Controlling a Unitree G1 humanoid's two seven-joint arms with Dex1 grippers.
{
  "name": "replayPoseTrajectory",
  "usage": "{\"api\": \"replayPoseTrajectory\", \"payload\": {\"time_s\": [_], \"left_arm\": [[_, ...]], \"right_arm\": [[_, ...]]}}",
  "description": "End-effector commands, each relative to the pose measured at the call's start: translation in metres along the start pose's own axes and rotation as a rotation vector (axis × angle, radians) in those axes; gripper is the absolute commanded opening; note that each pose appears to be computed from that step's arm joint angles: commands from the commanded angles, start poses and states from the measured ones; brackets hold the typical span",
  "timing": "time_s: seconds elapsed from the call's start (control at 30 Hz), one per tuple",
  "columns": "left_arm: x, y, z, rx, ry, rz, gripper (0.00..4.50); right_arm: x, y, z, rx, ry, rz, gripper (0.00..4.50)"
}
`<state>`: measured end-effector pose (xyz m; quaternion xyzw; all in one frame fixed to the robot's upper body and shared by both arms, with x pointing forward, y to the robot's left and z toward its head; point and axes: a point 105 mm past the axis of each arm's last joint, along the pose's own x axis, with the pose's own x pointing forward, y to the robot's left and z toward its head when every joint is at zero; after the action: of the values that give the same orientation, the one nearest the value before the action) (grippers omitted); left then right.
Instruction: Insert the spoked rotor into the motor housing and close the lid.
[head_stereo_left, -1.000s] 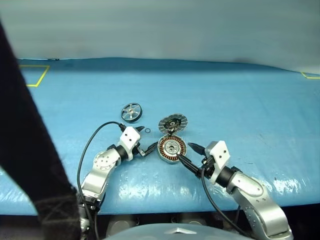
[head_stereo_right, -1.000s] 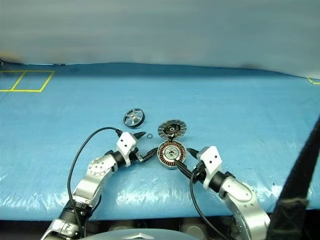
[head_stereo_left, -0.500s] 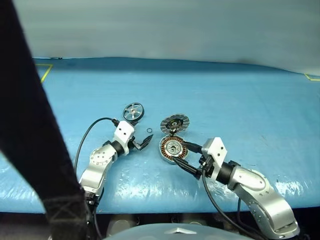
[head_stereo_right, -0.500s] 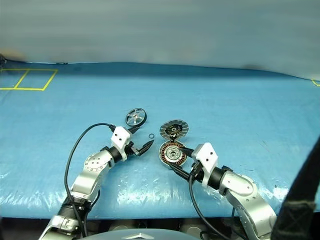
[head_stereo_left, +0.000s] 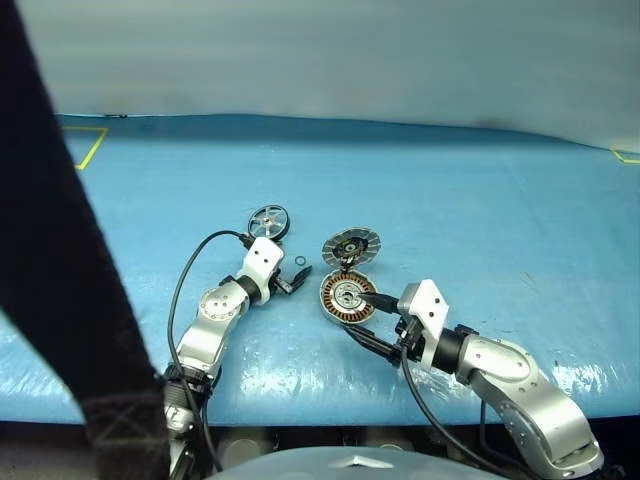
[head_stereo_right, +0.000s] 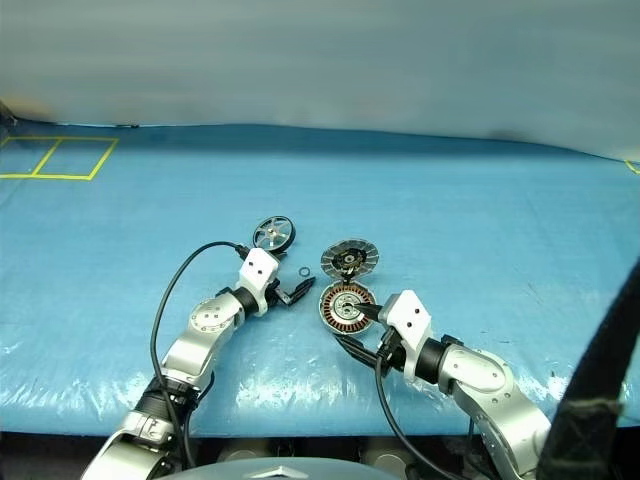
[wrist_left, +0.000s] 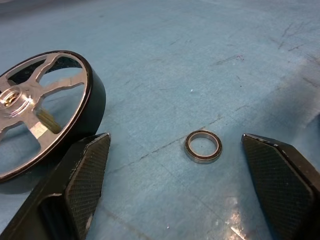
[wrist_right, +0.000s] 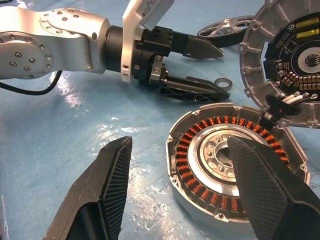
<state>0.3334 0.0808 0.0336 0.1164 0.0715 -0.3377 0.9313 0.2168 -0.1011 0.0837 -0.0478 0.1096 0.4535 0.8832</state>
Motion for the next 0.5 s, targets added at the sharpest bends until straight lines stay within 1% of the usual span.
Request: {"api": "replayPoseTrajectory", "payload": {"time_s": [0.03,0.07,0.17,0.27,0.33,0.43,0.5], "left_arm": [[0.007,-0.009,0.004,0.004,-0.001,-0.043,4.5],[0.008,-0.009,0.003,0.022,0.01,-0.043,4.5],[0.01,-0.01,0.003,-0.007,0.011,-0.039,4.5],[0.01,-0.002,-0.006,-0.014,0.068,0.01,4.5],[0.009,0.002,-0.015,0.022,0.126,0.036,4.5],[0.007,-0.005,-0.018,0.018,0.138,-0.011,3.9],[0.006,-0.01,-0.018,0.023,0.133,-0.042,3.25]], "right_arm": [[0.002,0.0,0.012,-0.03,-0.046,-0.012,3.2],[0.003,0.0,0.011,-0.03,-0.041,-0.015,3.2],[0.004,0.0,0.008,-0.032,-0.03,-0.02,3.2],[0.003,-0.004,0.007,-0.032,-0.023,-0.042,3.2],[0.003,-0.005,0.007,-0.034,-0.022,-0.05,3.2],[0.003,-0.007,0.006,-0.033,-0.021,-0.058,3.22],[0.004,-0.007,0.006,-0.032,-0.019,-0.059,3.22]]}}
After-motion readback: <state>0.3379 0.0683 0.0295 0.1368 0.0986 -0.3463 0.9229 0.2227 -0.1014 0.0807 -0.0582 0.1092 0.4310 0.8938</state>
